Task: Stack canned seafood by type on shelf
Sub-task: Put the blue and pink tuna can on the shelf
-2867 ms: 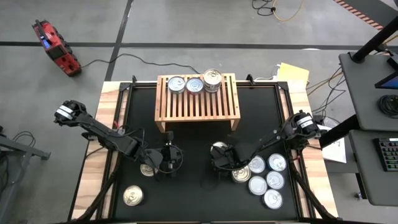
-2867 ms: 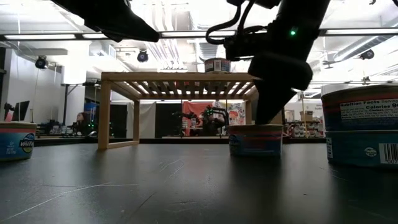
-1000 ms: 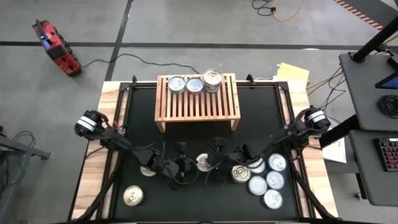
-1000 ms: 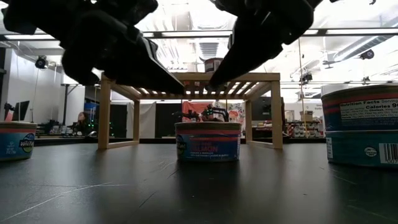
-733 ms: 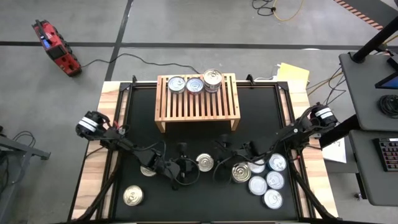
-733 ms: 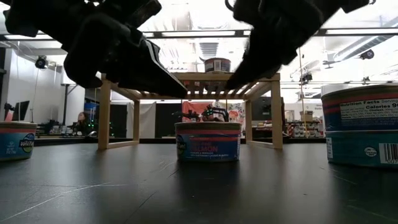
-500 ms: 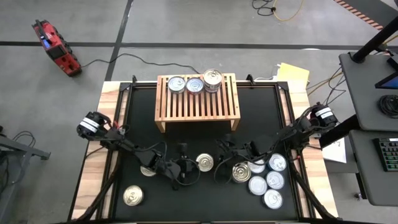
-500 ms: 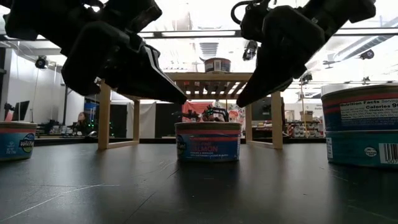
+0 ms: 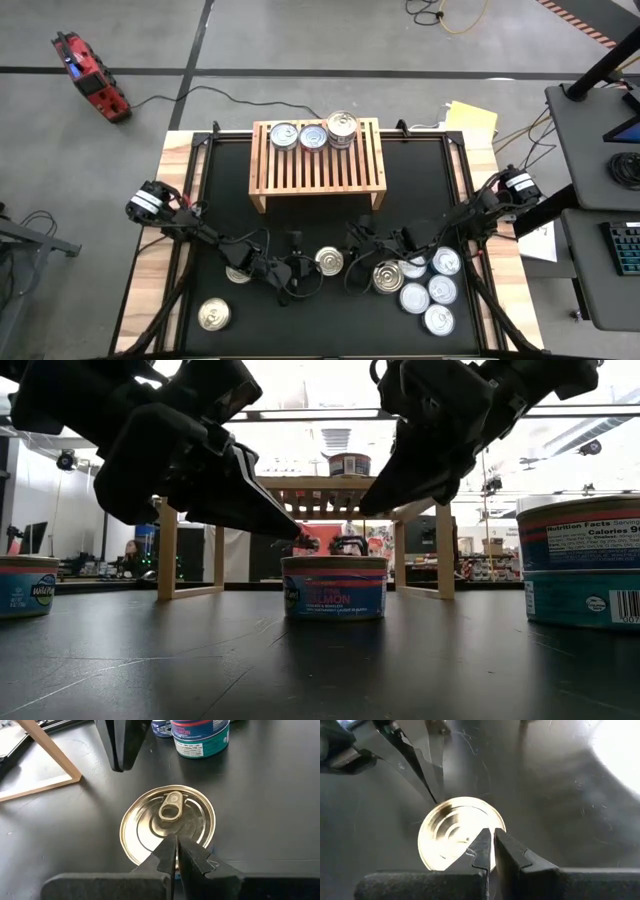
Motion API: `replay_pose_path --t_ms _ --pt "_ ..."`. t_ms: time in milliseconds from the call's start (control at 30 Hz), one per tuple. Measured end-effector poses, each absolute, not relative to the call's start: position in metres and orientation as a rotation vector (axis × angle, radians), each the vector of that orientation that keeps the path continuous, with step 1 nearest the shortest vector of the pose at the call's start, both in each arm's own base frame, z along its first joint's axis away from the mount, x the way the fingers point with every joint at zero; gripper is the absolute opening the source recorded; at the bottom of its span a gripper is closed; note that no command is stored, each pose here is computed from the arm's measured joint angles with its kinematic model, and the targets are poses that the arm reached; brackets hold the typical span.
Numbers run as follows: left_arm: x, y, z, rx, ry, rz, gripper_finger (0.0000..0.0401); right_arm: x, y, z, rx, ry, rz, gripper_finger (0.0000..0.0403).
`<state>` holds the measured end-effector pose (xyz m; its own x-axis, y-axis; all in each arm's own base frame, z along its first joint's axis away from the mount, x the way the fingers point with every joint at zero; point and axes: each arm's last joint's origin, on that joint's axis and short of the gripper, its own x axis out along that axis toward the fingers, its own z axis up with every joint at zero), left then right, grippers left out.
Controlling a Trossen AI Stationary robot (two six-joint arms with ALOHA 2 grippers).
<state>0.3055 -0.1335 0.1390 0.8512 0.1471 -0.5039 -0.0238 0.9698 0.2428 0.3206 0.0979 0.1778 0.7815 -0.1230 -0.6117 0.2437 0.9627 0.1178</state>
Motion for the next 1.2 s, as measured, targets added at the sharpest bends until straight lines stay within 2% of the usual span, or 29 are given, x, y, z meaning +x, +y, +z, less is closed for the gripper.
replay_pose_path --t_ms 433,733,1200 --pt "0.303 -0.132 0.136 0.212 0.554 0.097 0.0 0.319 0.098 0.175 0.249 0.662 -0.213 0.0013" --pt "0.299 -0.131 0.131 0.186 0.566 0.106 0.0 0.32 0.093 0.175 0.362 0.655 -0.26 0.0013" --pt "0.306 -0.133 0.121 0.194 0.529 0.092 0.0 0.318 0.088 0.171 0.306 0.701 -0.278 0.0013"
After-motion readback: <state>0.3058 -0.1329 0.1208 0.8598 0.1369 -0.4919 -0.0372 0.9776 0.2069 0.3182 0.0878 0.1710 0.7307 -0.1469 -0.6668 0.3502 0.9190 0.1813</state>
